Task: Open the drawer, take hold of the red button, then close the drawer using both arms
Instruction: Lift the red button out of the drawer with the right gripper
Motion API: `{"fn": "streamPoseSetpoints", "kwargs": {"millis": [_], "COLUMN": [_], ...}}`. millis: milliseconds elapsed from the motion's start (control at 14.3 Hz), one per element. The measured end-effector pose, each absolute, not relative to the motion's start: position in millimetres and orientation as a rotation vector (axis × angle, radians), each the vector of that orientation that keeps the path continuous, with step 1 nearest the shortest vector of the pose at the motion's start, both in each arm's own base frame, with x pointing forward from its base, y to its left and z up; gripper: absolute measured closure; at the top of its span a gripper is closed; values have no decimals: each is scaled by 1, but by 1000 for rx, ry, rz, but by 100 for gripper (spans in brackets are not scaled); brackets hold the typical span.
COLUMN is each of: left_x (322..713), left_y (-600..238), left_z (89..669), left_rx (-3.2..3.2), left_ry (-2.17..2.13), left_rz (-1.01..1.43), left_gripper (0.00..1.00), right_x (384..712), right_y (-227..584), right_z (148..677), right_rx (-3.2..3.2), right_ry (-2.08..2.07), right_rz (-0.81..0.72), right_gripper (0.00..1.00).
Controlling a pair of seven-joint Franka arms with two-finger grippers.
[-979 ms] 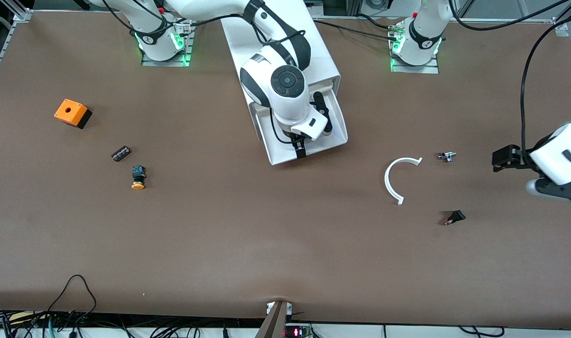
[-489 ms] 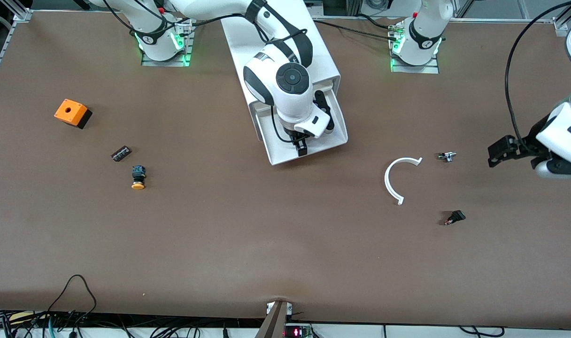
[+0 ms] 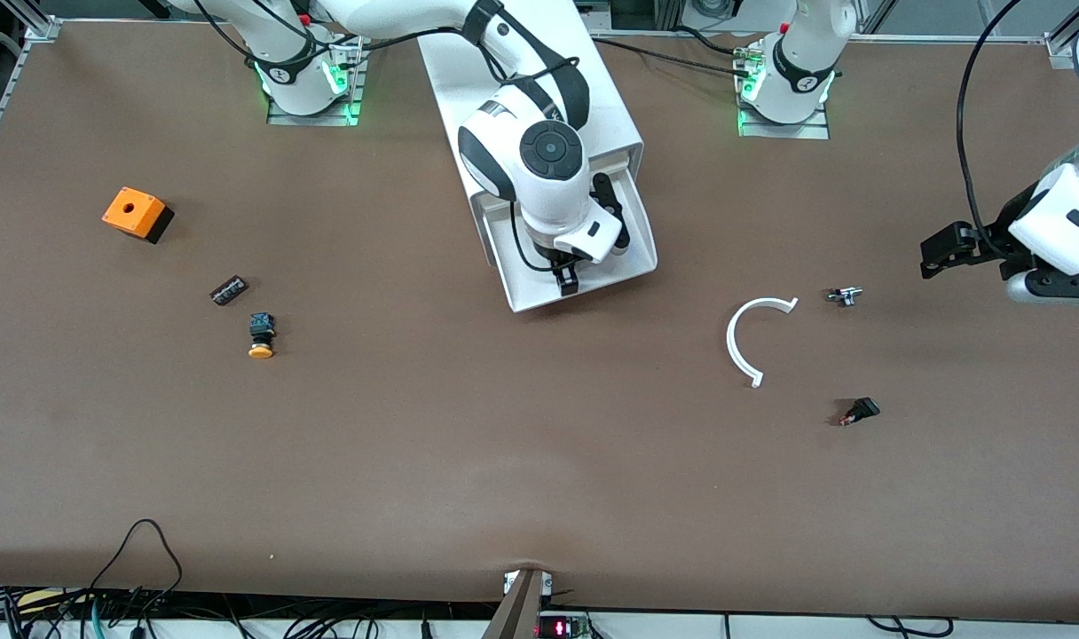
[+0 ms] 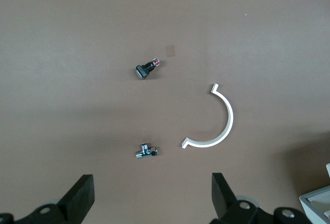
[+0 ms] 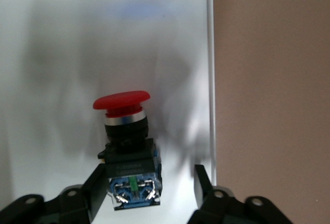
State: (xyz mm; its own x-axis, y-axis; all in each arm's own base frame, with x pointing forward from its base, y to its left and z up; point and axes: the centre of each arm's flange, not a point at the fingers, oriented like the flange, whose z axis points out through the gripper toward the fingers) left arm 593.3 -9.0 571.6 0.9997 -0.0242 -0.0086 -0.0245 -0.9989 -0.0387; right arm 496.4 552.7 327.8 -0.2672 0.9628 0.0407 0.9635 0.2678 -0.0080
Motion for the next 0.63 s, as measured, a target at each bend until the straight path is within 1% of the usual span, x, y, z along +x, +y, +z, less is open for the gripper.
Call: {"fn": "streamPoseSetpoints", "kwargs": {"millis": [70, 559, 629], "left_x": [593, 593, 593], "left_y": [-10, -13, -12], "left_z": [572, 571, 571], "left_rx": [-3103, -3103, -3103], "left_ry": [41, 48, 47], "left_rz": [13, 19, 20], "left_gripper": [0, 0, 0], "right_x": [497, 502, 503], "right_y": [552, 549, 549], "right_z": [328, 332, 332], "right_rx": [-1881, -1894, -1894], "right_ry": [-2471, -2470, -2470], "right_rz": [-30, -41, -41], "right_gripper": [43, 48, 51]}}
